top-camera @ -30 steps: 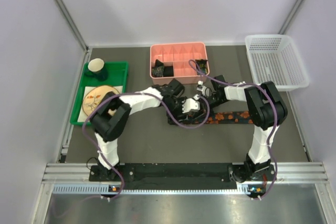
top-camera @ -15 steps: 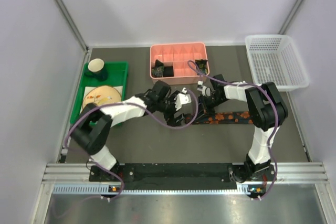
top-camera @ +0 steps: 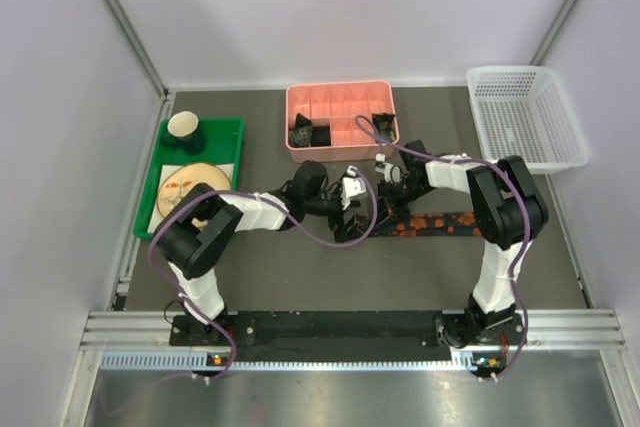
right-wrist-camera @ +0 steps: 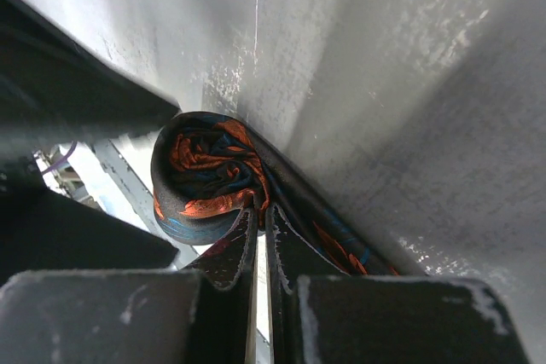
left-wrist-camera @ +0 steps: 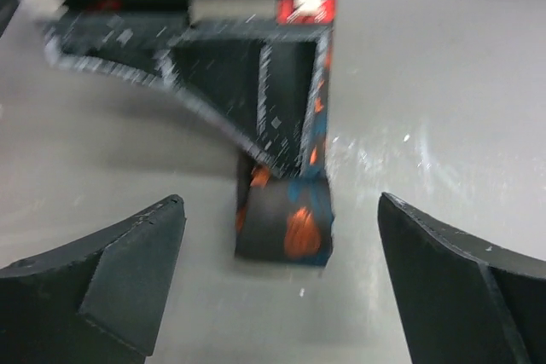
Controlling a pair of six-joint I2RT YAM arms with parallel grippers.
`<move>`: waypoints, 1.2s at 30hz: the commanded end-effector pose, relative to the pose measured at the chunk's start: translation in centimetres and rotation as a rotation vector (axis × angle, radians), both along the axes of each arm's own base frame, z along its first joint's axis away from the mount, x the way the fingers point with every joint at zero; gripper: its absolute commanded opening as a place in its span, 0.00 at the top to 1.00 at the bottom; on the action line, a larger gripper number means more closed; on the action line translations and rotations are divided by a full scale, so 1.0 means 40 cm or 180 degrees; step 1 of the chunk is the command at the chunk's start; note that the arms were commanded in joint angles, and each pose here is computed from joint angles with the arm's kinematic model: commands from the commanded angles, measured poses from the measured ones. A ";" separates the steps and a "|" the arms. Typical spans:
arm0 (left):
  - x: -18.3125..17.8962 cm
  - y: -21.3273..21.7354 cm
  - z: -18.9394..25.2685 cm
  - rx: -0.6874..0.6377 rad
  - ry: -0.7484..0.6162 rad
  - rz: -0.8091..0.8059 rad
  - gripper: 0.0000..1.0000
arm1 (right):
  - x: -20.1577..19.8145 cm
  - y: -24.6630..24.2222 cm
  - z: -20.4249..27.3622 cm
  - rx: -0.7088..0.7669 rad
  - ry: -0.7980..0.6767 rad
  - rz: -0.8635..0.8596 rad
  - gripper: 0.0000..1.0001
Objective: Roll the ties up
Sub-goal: Roll the tie at the center of the board.
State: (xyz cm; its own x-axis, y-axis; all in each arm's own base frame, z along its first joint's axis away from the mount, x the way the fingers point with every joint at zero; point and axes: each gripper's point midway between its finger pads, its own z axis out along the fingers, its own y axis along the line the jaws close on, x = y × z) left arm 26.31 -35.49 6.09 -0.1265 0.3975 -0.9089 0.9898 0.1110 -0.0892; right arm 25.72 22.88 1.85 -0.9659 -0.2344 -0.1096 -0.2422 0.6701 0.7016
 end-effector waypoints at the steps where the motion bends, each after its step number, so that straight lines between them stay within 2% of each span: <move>1: -0.011 -0.050 0.024 -0.0280 -0.0133 -0.0235 0.07 | 0.036 -0.058 -0.090 -0.0575 -0.0319 0.0051 1.00; 2: -0.013 -0.050 0.008 -0.0247 -0.0091 -0.0239 0.14 | 0.036 -0.060 -0.090 -0.0579 -0.0309 0.0047 1.00; 5: -0.028 -0.048 -0.016 -0.0211 -0.0005 -0.0289 0.26 | 0.036 -0.064 -0.090 -0.0592 -0.0289 0.0038 1.00; 7: -0.028 -0.048 -0.025 -0.0190 0.0023 -0.0275 0.27 | 0.036 -0.064 -0.093 -0.0589 -0.0266 0.0029 1.00; 11: -0.020 -0.048 -0.048 -0.0100 0.0057 -0.0210 0.40 | 0.031 -0.054 -0.092 -0.0509 -0.0179 -0.0001 1.00; 12: -0.023 -0.044 -0.058 -0.0051 0.0067 -0.0211 0.48 | 0.029 -0.047 -0.089 -0.0467 -0.0160 0.0005 1.00; 14: -0.011 -0.040 -0.057 0.0019 0.0025 -0.0159 0.55 | 0.022 -0.038 -0.088 -0.0408 -0.0103 -0.0017 1.00; 15: -0.009 -0.035 -0.062 0.0092 0.0032 -0.0140 0.64 | 0.024 -0.031 -0.084 -0.0348 -0.0108 -0.0020 1.00; 19: -0.023 0.010 -0.078 0.0523 0.0040 -0.0205 0.79 | 0.009 0.015 -0.076 -0.0229 -0.0093 0.0043 1.00; 21: -0.010 0.028 -0.070 0.0683 -0.0127 -0.0223 0.81 | 0.004 0.036 -0.070 -0.0173 -0.0050 0.0020 1.00; 27: -0.018 0.116 -0.067 0.1330 -0.0138 -0.0249 0.82 | -0.001 0.132 -0.035 0.0152 0.0038 0.0025 1.00; 31: -0.011 0.130 -0.089 0.1687 -0.0170 -0.0277 0.82 | -0.007 0.133 -0.020 0.0181 0.0168 0.0097 1.00; 36: -0.016 0.151 -0.128 0.2116 -0.0147 -0.0352 0.83 | 0.006 0.098 0.021 0.0225 0.0132 0.0134 0.91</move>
State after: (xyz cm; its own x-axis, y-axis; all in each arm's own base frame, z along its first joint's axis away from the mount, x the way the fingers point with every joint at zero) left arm 25.80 -32.03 3.17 -0.0443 0.7700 -0.6365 0.9989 0.0443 -0.0159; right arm 25.43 27.69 2.15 -0.9663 -0.2475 -0.0711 -0.2107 0.6009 0.7711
